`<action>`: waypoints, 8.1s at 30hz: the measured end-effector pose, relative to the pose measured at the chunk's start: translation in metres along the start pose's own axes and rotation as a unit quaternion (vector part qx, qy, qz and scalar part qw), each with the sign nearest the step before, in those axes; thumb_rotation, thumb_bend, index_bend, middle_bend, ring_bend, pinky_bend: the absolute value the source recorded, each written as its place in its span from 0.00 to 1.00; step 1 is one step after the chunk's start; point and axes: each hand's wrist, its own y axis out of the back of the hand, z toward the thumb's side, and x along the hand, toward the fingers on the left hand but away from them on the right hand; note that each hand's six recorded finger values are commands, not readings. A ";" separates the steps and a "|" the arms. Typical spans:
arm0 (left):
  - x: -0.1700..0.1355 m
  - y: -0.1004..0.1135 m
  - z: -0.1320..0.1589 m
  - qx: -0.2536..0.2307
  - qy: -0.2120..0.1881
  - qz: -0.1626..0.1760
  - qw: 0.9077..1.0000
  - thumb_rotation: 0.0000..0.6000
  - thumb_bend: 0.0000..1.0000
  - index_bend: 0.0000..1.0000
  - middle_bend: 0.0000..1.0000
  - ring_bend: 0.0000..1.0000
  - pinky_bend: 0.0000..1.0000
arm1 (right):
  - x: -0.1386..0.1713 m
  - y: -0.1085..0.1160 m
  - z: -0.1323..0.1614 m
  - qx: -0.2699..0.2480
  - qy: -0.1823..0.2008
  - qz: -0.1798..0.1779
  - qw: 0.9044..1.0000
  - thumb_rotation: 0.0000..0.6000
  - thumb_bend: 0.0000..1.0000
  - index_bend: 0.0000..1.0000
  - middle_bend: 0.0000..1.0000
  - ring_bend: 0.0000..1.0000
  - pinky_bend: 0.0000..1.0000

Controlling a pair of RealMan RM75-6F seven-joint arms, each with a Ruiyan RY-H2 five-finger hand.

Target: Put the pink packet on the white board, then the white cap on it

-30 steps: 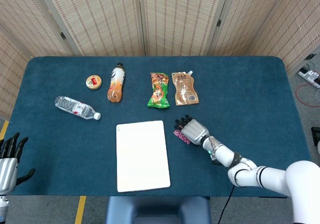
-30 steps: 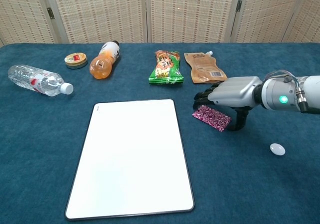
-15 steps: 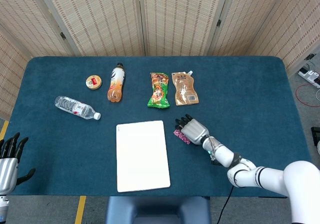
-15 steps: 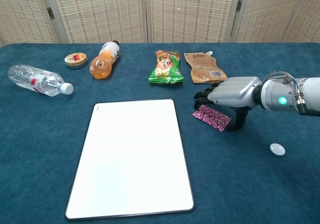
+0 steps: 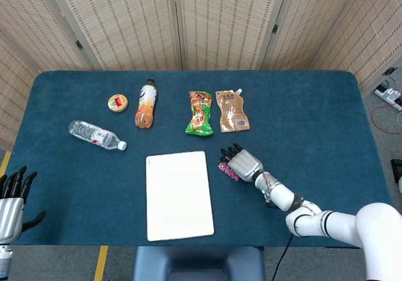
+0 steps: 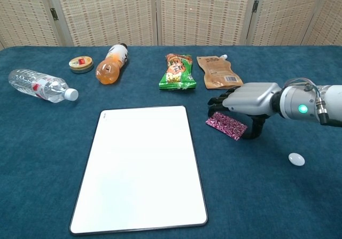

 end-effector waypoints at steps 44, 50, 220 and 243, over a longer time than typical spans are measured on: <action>0.002 0.004 0.003 0.005 -0.005 0.000 1.000 1.00 0.23 0.13 0.03 0.10 0.00 | 0.002 0.054 0.053 0.005 0.069 -0.067 0.995 1.00 0.33 0.25 0.01 0.00 0.00; 0.000 0.006 0.002 0.006 -0.004 0.000 1.000 1.00 0.23 0.13 0.03 0.10 0.00 | -0.006 0.062 0.092 0.022 0.110 -0.070 0.991 1.00 0.33 0.24 0.01 0.00 0.00; 0.001 0.005 -0.004 -0.012 -0.016 0.008 1.000 1.00 0.23 0.13 0.03 0.10 0.00 | 0.023 0.098 0.056 -0.028 0.014 -0.121 0.992 1.00 0.33 0.20 0.08 0.00 0.00; 0.025 0.006 0.040 -0.014 -0.063 0.012 0.998 1.00 0.23 0.13 0.03 0.10 0.00 | 0.278 -0.020 -0.087 -0.152 -0.269 -0.217 0.926 1.00 0.33 0.17 0.07 0.00 0.00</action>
